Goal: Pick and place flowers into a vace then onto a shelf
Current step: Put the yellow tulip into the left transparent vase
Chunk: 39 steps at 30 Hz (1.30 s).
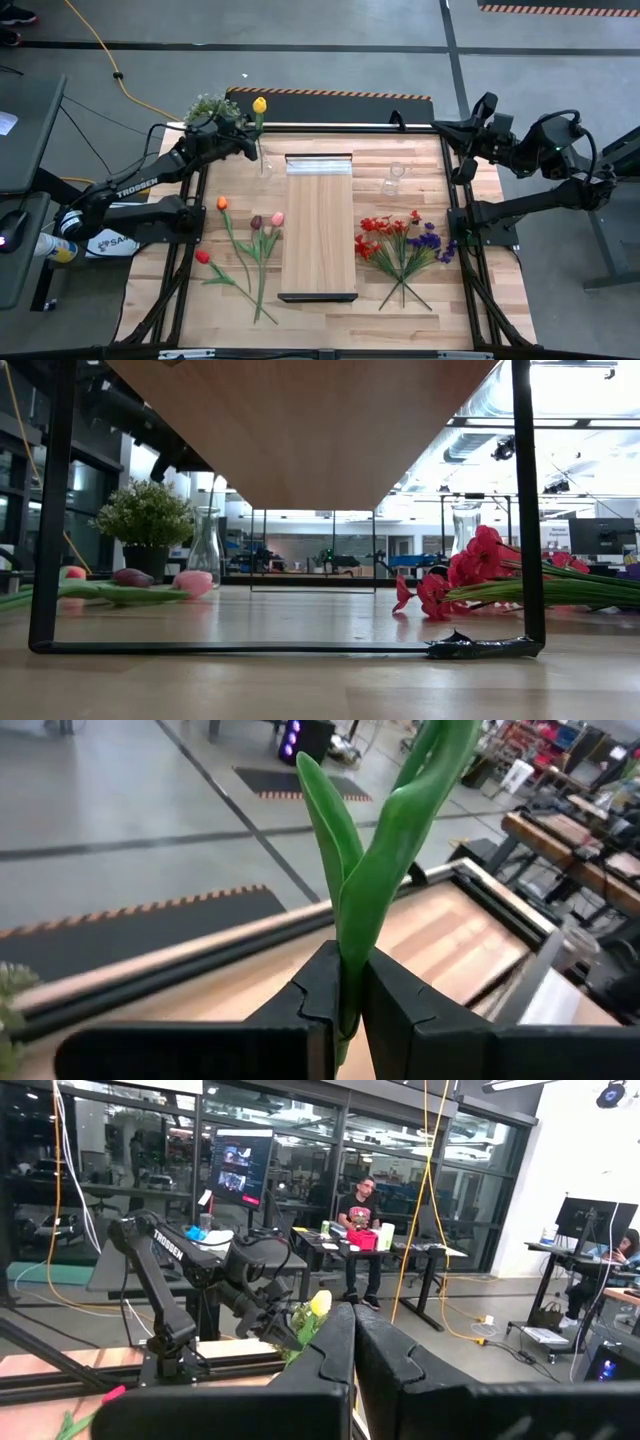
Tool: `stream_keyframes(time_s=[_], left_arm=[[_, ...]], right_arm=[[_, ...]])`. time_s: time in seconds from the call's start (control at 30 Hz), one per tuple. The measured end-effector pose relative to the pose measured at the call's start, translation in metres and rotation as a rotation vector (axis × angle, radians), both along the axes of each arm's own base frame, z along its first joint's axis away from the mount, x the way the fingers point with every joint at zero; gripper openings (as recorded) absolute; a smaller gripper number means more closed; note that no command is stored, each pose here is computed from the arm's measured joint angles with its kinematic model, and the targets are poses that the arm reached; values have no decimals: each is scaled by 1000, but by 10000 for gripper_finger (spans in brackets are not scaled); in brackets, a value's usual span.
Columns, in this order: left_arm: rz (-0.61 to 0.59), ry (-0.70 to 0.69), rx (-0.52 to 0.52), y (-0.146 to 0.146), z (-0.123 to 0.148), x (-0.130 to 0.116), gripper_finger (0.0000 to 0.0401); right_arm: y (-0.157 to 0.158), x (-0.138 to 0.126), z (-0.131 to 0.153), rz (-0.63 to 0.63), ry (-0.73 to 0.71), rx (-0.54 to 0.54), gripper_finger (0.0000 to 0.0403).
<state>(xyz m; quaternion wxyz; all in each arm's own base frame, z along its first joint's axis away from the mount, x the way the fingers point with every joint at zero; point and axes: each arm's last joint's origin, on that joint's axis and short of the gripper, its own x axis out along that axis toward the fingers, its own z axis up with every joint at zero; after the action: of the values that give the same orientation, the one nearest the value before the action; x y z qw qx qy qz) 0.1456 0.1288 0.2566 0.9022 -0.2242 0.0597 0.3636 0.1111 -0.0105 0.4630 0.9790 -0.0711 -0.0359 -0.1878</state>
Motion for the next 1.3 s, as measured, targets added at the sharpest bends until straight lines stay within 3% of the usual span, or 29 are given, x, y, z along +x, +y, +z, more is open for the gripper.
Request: stream_keyframes(time_s=[0.17, 0.87, 1.3], left_arm=[[-14, -39, -73, -1, -2, 0, 72], [23, 8, -83, -1, -6, -1, 72], [-24, 2, -98, -2, -6, -1, 75]], right_arm=[[0, 0, 0, 0, 0, 0, 0], [0, 0, 0, 0, 0, 0, 0], [0, 0, 0, 1, -1, 4, 0]])
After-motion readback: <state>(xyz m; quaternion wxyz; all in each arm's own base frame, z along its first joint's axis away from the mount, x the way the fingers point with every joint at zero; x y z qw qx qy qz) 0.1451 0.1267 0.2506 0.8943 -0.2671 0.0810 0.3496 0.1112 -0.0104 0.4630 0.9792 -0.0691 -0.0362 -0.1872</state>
